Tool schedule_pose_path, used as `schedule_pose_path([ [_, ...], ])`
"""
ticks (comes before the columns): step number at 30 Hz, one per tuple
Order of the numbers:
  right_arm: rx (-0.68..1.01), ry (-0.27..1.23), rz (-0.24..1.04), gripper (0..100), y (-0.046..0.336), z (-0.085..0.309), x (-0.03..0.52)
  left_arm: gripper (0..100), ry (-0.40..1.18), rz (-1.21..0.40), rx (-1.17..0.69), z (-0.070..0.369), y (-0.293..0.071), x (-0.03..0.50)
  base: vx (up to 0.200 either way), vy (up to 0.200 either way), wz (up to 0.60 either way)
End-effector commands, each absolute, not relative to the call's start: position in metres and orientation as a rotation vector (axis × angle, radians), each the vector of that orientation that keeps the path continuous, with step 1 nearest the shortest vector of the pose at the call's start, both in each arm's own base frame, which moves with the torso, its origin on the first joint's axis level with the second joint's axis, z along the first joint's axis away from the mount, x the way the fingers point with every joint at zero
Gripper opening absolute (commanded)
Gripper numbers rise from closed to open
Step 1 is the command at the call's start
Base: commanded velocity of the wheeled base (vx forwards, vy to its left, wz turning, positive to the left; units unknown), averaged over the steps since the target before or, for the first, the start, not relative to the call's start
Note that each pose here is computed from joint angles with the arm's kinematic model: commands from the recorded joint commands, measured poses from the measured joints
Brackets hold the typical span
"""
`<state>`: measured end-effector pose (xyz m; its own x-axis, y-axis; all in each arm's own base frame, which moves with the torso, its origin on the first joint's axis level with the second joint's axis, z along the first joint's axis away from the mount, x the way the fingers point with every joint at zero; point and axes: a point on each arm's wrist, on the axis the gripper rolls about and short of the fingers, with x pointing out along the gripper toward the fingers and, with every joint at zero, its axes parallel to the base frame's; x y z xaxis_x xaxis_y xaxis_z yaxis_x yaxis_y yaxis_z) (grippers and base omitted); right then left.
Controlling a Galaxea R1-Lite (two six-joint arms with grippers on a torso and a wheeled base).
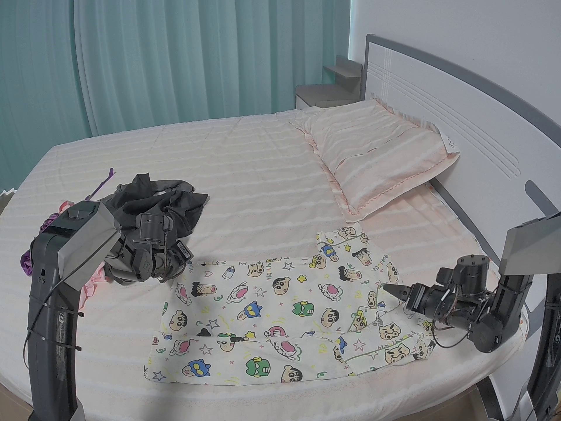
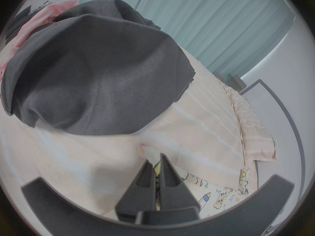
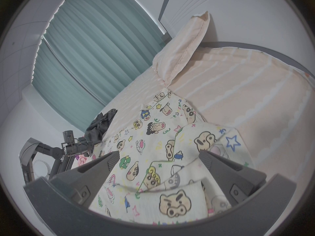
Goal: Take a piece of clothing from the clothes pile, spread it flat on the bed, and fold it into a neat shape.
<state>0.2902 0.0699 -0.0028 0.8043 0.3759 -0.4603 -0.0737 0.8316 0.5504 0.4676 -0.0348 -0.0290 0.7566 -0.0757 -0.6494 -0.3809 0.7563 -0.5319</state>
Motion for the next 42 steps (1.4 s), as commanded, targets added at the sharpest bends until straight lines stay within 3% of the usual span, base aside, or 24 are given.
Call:
schedule_pose_path([
  [1,0.535,0.569,0.218,100,0.069,0.01,0.359,0,0.619,0.253,-0.794,-0.024,-0.03,0.473,0.0,0.0,0.0],
  [9,0.516,0.555,0.13,100,0.054,0.009,0.425,0,0.565,0.326,-0.838,-0.019,-0.018,0.47,0.0,0.0,0.0],
  [21,0.462,0.573,0.059,100,0.049,-0.021,0.48,0,0.522,0.297,-0.855,-0.022,-0.018,0.465,0.0,0.0,0.0],
  [42,0.398,0.65,0.154,100,0.136,-0.049,0.516,0,0.523,0.297,-0.853,-0.023,-0.017,0.464,0.0,0.0,0.0],
])
